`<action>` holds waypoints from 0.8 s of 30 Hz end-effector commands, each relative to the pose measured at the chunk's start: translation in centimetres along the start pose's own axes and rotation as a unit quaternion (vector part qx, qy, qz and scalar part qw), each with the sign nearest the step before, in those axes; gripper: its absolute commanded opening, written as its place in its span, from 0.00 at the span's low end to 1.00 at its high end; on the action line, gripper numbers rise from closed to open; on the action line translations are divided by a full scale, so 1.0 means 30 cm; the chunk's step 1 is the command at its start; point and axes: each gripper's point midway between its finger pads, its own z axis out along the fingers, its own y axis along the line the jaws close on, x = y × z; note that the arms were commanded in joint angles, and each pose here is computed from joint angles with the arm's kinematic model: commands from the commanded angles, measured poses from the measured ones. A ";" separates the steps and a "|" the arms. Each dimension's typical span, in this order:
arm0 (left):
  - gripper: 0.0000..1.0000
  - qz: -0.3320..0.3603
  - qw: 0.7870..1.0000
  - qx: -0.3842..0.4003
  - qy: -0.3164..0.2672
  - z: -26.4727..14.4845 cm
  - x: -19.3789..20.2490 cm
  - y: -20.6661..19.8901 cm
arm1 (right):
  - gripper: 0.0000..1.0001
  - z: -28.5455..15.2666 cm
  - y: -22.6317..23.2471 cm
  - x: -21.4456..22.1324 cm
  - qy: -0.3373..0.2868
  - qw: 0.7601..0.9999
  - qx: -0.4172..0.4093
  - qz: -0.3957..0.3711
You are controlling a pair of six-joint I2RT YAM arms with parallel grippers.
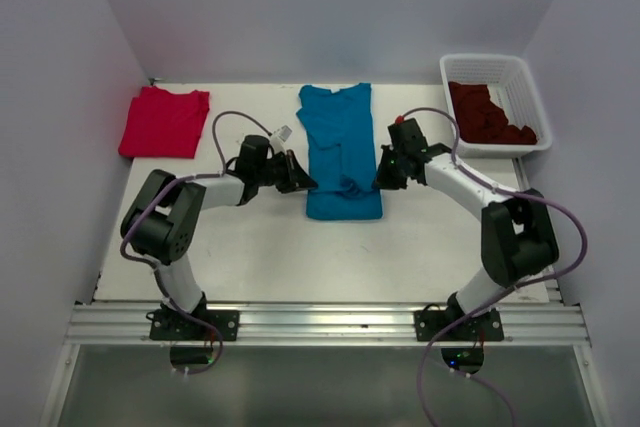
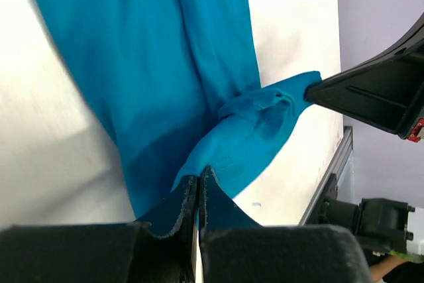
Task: Fold and stack the t-shirts
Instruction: Fold the tshirt
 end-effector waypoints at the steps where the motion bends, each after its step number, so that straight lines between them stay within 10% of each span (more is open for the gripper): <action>1: 0.00 0.021 1.000 0.008 -0.007 0.040 -0.111 0.029 | 0.00 0.055 0.042 -0.160 -0.044 0.999 -0.005 -0.016; 3: 0.02 0.020 0.999 0.020 -0.031 0.052 -0.203 0.037 | 0.00 0.078 0.067 -0.247 -0.069 0.998 -0.007 -0.014; 4: 0.24 0.023 0.999 0.029 -0.036 0.072 -0.249 0.037 | 0.25 0.143 0.049 -0.247 -0.056 0.998 0.008 -0.018; 5: 0.86 0.023 0.998 0.032 -0.046 0.072 -0.284 0.040 | 0.43 0.156 0.049 -0.261 -0.053 0.998 0.015 -0.021; 6: 1.00 0.030 0.997 0.034 -0.063 0.061 -0.331 0.040 | 0.52 0.153 0.082 -0.321 -0.068 0.997 0.009 -0.025; 8: 1.00 0.070 0.990 0.039 -0.115 0.022 -0.448 -0.022 | 0.75 0.164 0.086 -0.360 -0.081 0.996 0.017 -0.030; 11: 1.00 0.122 0.977 0.044 -0.170 -0.054 -0.576 -0.141 | 0.83 0.082 0.124 -0.442 -0.131 0.991 0.005 -0.036; 18: 1.00 0.166 0.974 0.051 -0.145 -0.087 -0.541 -0.216 | 0.75 -0.079 0.103 -0.450 -0.197 0.979 -0.001 -0.052; 24: 1.00 0.140 0.989 -0.034 -0.036 -0.054 -0.214 -0.007 | 0.70 -0.089 0.014 -0.298 -0.157 0.987 0.015 -0.039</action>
